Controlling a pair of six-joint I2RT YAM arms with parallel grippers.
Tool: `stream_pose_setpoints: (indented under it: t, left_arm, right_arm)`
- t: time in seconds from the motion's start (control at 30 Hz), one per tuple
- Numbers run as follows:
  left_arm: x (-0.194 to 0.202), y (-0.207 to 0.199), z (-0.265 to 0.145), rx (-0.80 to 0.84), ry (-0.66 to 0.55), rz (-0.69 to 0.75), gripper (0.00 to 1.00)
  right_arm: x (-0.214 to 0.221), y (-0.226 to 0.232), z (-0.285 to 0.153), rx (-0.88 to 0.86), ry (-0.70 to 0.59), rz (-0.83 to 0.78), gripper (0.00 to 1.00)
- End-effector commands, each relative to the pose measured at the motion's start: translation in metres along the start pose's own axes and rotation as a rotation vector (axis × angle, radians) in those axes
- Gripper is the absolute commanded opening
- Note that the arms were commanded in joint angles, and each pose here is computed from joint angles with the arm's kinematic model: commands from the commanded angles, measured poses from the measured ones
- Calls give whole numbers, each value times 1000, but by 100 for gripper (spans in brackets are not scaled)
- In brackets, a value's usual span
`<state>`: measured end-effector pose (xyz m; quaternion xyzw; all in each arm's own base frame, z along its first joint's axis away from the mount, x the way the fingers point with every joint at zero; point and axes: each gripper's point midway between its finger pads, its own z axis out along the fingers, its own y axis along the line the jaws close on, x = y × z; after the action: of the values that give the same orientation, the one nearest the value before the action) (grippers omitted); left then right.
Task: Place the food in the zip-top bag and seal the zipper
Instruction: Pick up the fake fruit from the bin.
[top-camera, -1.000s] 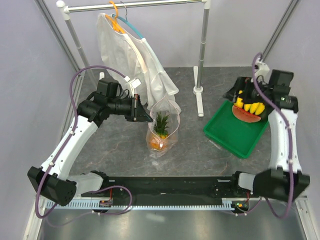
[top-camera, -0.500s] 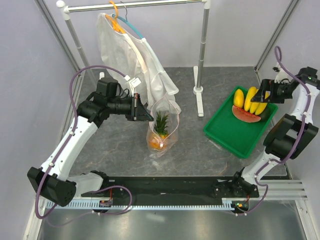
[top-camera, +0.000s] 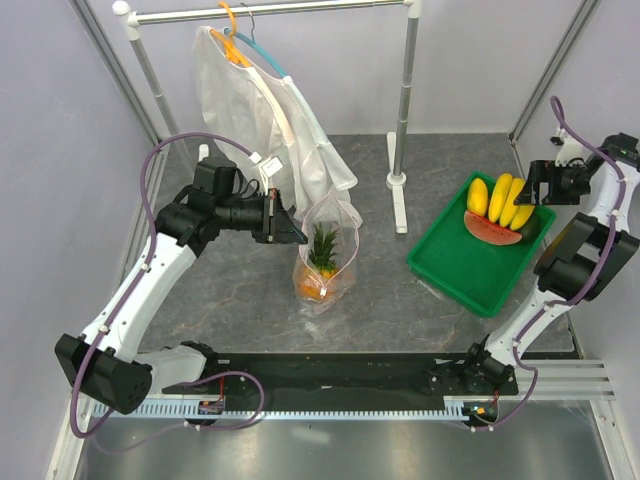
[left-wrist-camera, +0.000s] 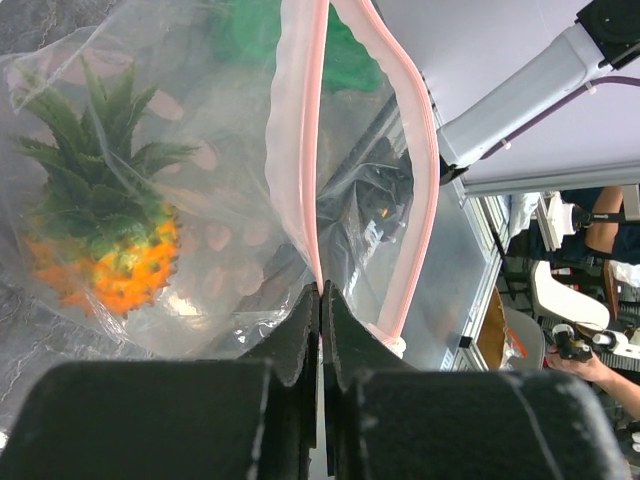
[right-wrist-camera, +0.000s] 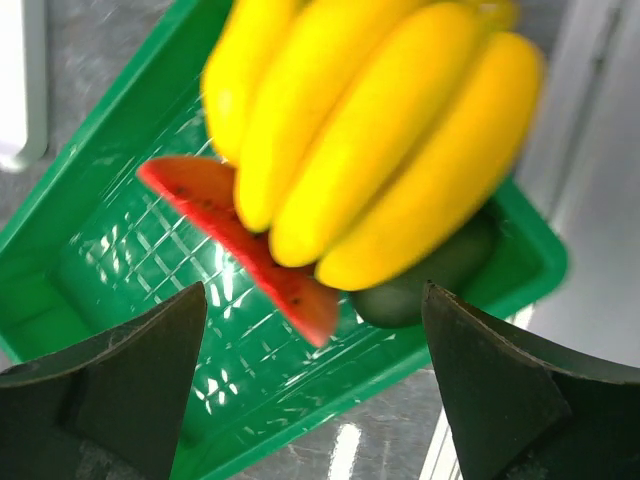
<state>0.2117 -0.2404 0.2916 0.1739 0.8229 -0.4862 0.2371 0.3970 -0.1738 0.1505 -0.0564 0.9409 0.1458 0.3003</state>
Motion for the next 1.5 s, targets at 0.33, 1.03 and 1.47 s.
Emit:
stream_pose_setpoints:
  t: [0.33,1.03,1.47]
  left_arm:
    - [-6,-16,-6,48,-39,34,2]
    - [-7,-16,-6,49,-40,37,2]
    - [-5,-14,-4,47,-33,29,2]
  right_arm:
    - [-21,-45,25,49,-106,158,98]
    - [-5,-1,76,-175,-133,220,93]
    - [-4,11,74,-259,-198,270,68]
